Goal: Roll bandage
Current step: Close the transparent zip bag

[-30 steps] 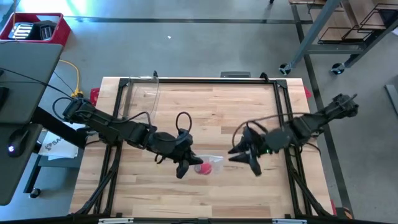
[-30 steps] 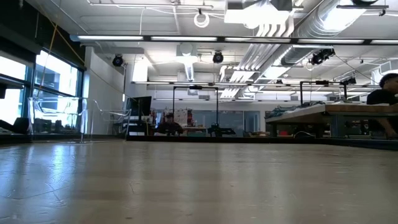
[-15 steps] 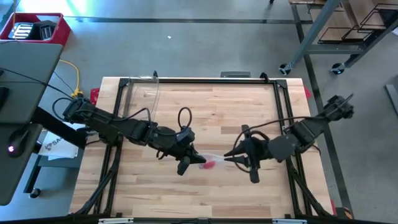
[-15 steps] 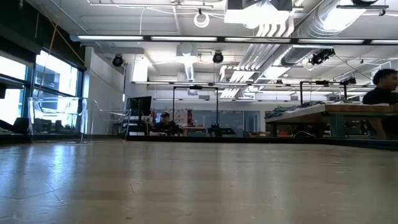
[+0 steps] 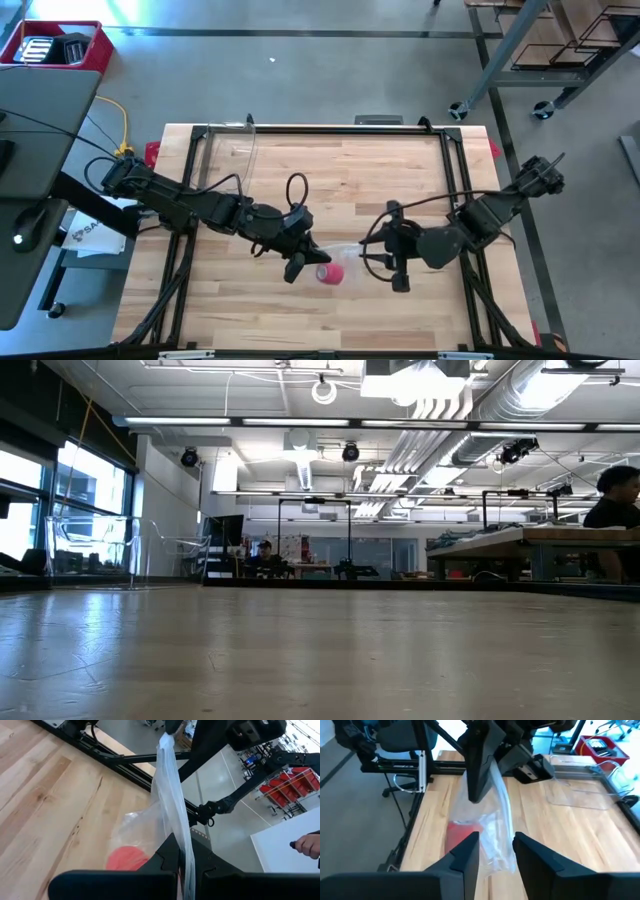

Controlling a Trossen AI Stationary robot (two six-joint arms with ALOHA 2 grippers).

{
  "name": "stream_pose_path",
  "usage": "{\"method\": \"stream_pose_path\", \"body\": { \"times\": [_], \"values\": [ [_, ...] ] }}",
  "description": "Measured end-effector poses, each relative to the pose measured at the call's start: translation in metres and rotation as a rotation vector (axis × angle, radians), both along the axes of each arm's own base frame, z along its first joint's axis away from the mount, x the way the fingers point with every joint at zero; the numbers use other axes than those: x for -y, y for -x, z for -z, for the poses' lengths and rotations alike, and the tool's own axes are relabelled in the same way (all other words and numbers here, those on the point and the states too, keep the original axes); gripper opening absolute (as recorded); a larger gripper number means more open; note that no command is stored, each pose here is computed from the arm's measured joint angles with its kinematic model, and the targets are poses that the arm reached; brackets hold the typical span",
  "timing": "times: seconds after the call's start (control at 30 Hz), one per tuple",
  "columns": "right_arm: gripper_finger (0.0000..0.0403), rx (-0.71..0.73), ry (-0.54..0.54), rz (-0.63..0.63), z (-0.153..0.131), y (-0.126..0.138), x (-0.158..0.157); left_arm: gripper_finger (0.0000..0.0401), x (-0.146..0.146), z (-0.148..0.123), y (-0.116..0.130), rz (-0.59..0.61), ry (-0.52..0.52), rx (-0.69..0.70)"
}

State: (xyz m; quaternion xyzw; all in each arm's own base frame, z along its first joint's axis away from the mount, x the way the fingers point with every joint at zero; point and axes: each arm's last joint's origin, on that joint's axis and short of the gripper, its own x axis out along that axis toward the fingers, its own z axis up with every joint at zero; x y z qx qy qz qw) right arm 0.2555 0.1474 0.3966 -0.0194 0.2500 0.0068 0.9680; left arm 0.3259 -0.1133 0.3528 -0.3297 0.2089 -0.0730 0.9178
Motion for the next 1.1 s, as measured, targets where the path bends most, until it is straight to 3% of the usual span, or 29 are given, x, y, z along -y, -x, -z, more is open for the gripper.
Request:
{"method": "stream_pose_path", "body": {
  "times": [0.1,0.33,0.4,0.83,1.1],
  "values": [
    [0.0103,0.005,0.024,0.011,0.000,-0.001,0.002,0.0000,0.000,0.000,0.000,0.001,-0.009,0.003],
    [0.0015,-0.013,0.007,0.007,0.001,-0.007,0.011,0.0000,0.000,0.000,0.000,0.035,-0.070,0.021],
    [0.0009,-0.021,-0.012,-0.014,0.001,-0.009,0.013,0.0000,0.000,0.000,0.000,0.052,-0.090,0.025],
    [0.0038,0.032,-0.208,-0.045,-0.007,-0.022,0.026,0.0000,-0.001,0.000,0.005,0.136,-0.197,0.035],
    [0.0137,0.047,-0.338,-0.148,-0.018,-0.021,0.038,0.0000,-0.001,0.000,0.004,0.132,-0.198,0.036]
  ]
}}
